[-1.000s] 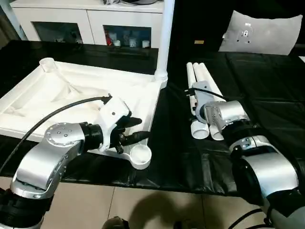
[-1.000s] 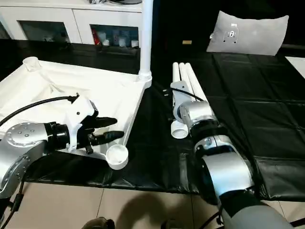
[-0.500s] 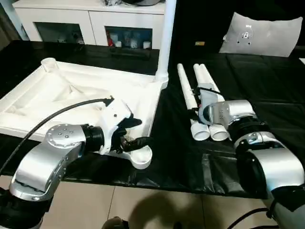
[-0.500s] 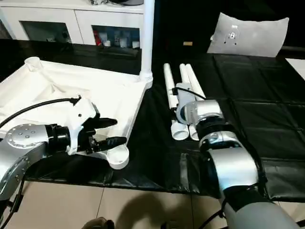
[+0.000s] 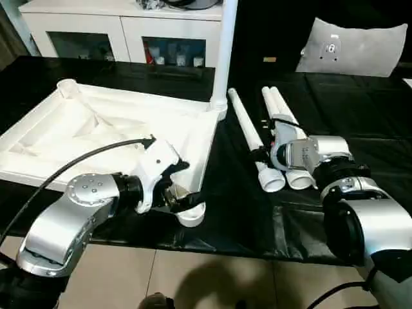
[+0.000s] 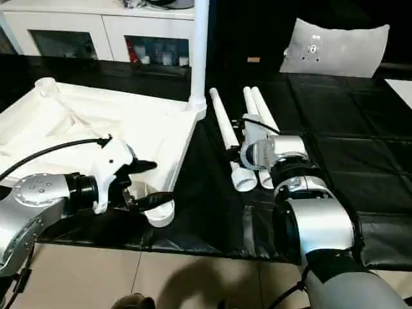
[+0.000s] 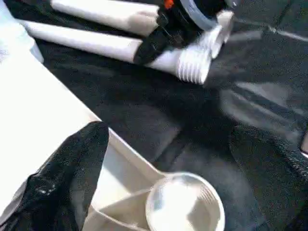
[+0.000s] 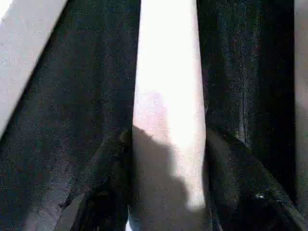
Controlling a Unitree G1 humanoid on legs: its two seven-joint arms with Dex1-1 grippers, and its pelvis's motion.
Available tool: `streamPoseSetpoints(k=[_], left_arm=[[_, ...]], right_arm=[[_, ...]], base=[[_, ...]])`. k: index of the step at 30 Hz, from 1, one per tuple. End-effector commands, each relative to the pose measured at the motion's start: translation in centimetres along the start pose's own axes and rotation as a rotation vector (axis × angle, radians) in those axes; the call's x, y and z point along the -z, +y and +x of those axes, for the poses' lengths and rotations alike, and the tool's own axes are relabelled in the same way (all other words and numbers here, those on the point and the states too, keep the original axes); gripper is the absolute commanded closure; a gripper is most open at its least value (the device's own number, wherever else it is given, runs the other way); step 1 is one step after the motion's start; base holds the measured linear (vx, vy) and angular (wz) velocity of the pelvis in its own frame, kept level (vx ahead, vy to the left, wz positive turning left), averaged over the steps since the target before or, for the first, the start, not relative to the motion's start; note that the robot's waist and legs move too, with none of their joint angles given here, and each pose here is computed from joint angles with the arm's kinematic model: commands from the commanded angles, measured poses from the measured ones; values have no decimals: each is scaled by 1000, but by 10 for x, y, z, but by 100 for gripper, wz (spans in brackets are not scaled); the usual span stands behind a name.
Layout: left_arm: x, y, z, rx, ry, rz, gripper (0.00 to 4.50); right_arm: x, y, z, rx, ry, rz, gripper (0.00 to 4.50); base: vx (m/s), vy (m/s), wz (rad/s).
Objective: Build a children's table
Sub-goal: Pick table leg
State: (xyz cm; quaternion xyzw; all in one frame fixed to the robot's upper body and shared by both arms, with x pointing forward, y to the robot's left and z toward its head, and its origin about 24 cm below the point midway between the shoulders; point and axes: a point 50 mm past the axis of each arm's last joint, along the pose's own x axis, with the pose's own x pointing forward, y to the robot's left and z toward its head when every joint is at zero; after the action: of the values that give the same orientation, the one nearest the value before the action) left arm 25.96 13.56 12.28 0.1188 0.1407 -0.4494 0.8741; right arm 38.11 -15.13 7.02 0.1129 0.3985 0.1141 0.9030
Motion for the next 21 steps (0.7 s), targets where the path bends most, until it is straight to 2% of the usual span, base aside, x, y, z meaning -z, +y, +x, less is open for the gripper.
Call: streamPoseSetpoints(k=[1, 4, 5, 7, 8, 10, 12, 13, 14, 15, 18, 21], left_arm=[[-6, 12, 0, -94, -45, 1, 0], [-13, 21, 3, -165, -107, -8, 0], [-16, 23, 4, -180, -127, -13, 0], [-25, 26, 6, -192, -189, -39, 0], [-33, 27, 8, -199, -247, -79, 0], [-36, 27, 10, -201, -267, -93, 0], [-47, 27, 14, -188, -345, -153, 0], [-47, 27, 14, -188, -345, -153, 0], [-58, 25, 18, -159, -411, -204, 0], [-64, 25, 20, -137, -452, -232, 0], [-75, 26, 23, -110, -510, -298, 0], [-82, 27, 25, -90, -547, -356, 0]], right_arm=[[-25, 2, -13, -75, -136, 52, 262], [-43, 4, -27, -191, -328, 78, 263], [-46, 4, -30, -209, -366, 70, 263], [-47, 2, -37, -269, -399, 137, 263], [-48, 1, -43, -327, -459, 190, 263], [-47, 0, -46, -358, -485, 214, 263], [-44, -3, -55, -468, -575, 273, 263], [-44, -3, -55, -468, -575, 273, 263], [-40, 0, -70, -638, -672, 283, 263], [-36, 4, -82, -768, -726, 282, 263], [-29, 11, -97, -930, -746, 262, 263], [-23, 15, -104, -1010, -736, 241, 264]], base=[[0, 0, 0], [0, 0, 0], [0, 0, 0], [0, 0, 0], [0, 0, 0], [0, 0, 0], [0, 0, 0], [0, 0, 0], [0, 0, 0], [0, 0, 0], [0, 0, 0], [0, 0, 0]])
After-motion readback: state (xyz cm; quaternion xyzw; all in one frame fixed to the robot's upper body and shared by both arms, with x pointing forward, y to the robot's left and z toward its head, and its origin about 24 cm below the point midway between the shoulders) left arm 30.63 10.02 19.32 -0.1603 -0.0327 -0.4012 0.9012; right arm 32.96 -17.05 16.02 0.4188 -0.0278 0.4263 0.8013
